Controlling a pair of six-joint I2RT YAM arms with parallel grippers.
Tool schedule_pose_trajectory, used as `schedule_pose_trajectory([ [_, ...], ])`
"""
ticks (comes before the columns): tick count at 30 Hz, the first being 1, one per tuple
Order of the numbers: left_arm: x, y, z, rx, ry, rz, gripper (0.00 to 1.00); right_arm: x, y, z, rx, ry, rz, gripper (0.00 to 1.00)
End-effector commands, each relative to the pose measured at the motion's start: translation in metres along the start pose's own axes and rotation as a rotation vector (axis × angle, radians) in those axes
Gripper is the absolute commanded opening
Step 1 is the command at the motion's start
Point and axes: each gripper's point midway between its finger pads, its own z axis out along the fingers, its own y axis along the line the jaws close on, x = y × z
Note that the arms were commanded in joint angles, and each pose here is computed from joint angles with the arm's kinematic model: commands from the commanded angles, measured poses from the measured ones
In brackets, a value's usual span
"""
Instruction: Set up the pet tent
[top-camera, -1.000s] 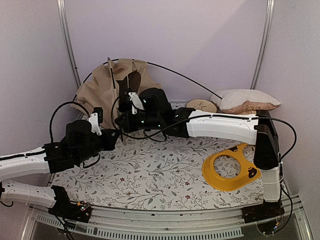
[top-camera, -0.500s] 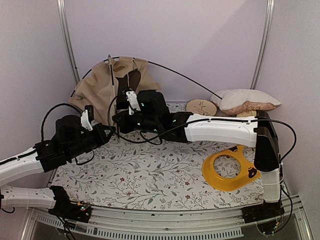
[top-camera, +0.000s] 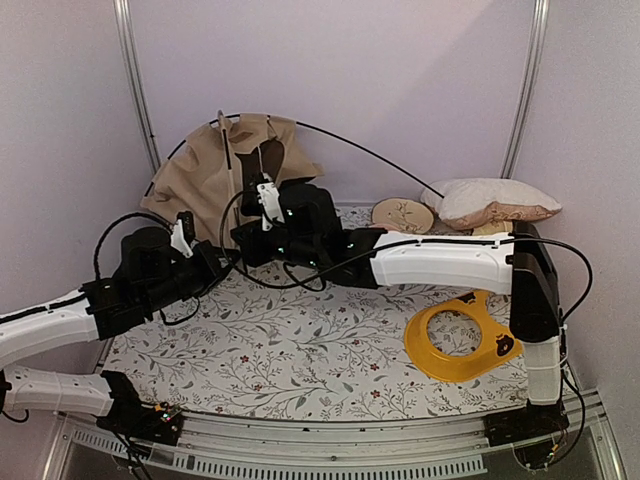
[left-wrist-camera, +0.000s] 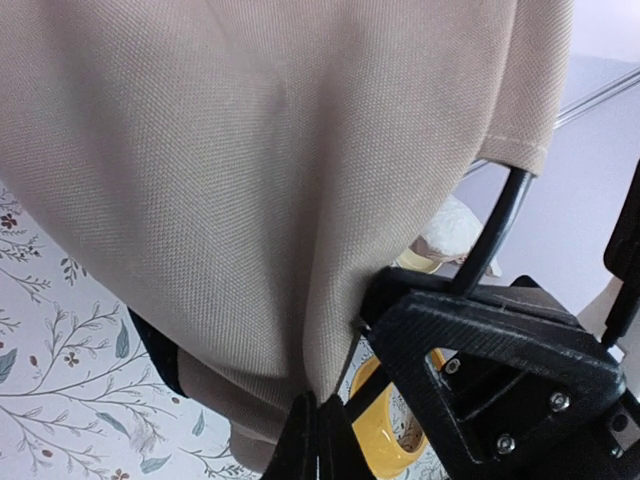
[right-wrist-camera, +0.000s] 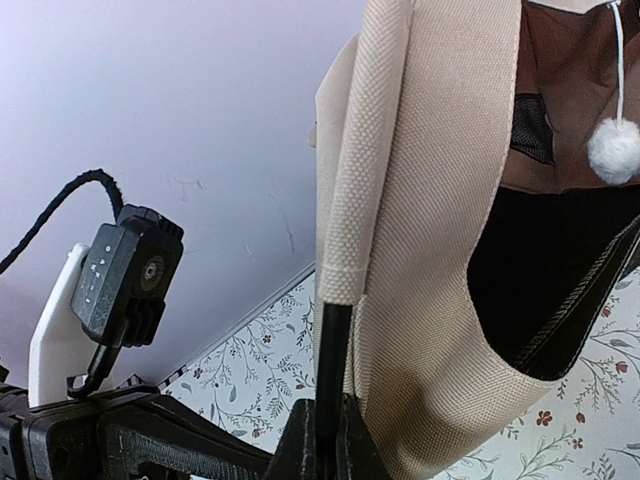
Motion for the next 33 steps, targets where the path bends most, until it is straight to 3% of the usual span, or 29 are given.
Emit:
schedule_pose_trajectory([
  [1,0.002,-0.037,-0.004,0.162,0.039,-0.055,0.00,-0.055,-0.015,-0.018,0.041,-0.164,-0.014,0.00],
  [16,0.023,-0.020,0.004,0.137,0.086,-0.103,0.00,-0.086,-0.020,-0.029,0.049,-0.240,-0.023,0.00],
  [26,-0.039,-0.070,-0.025,0.270,-0.078,-0.167,0.00,-0.003,-0.024,-0.014,0.046,-0.093,-0.002,0.00],
  [33,-0.058,-0.043,-0.019,0.170,-0.127,-0.132,0.00,0.017,-0.011,-0.024,0.000,-0.021,0.029,0.00],
])
